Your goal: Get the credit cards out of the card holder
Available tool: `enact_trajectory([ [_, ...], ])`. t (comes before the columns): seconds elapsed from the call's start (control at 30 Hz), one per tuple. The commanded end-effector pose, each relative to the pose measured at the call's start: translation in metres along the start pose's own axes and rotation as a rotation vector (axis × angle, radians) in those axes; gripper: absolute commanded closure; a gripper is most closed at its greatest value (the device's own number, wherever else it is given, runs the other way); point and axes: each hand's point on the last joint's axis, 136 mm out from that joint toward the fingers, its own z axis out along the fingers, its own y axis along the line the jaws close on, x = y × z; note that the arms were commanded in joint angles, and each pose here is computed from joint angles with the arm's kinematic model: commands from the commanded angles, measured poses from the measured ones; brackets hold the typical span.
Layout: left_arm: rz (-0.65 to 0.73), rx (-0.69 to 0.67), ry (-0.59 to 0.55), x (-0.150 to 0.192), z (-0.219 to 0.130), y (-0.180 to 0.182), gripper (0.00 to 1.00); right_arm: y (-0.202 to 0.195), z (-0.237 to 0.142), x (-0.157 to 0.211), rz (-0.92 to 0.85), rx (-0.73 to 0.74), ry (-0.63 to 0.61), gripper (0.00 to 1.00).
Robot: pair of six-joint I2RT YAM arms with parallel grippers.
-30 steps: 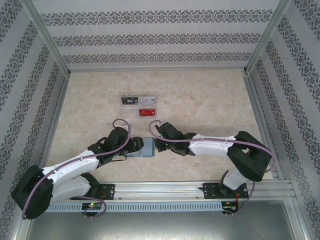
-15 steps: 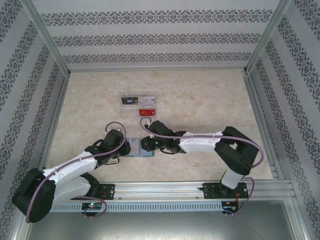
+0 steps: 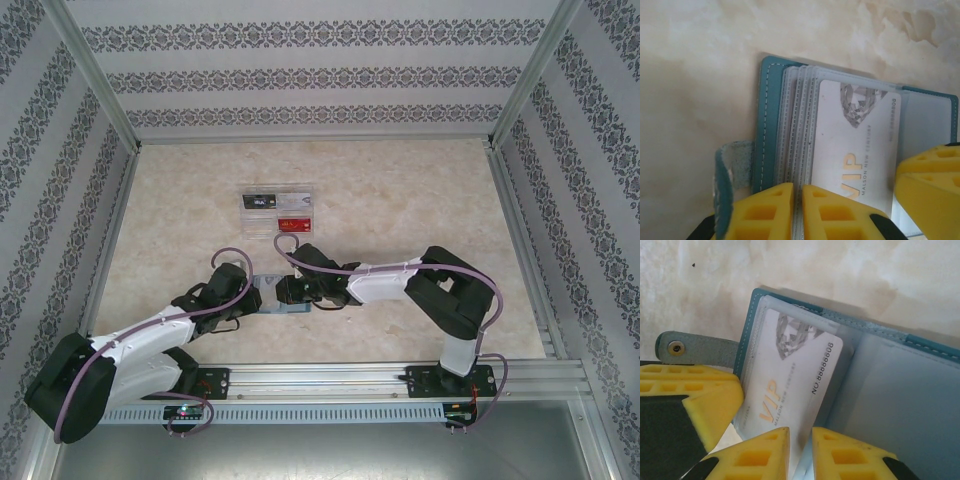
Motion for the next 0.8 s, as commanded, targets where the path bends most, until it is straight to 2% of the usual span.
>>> enact_trajectory([
  [0.0, -0.027, 0.015, 0.011, 0.003, 0.001, 0.001, 0.86, 0.007, 0.005, -0.003, 0.016, -0.025, -0.002, 0.79],
  [0.17, -0.027, 0.020, 0.011, 0.003, 0.001, 0.000, 0.86, 0.005, 0.005, -0.003, 0.024, -0.019, -0.003, 0.80],
  [0.43, -0.031, 0.010, 0.010, 0.003, 0.001, 0.002, 0.86, 0.001, 0.003, -0.002, 0.036, -0.023, -0.007, 1.00],
  [0.77, -0.033, -0.010, 0.008, 0.003, 0.000, 0.005, 0.86, -0.017, -0.004, -0.002, 0.089, -0.007, -0.015, 1.00],
])
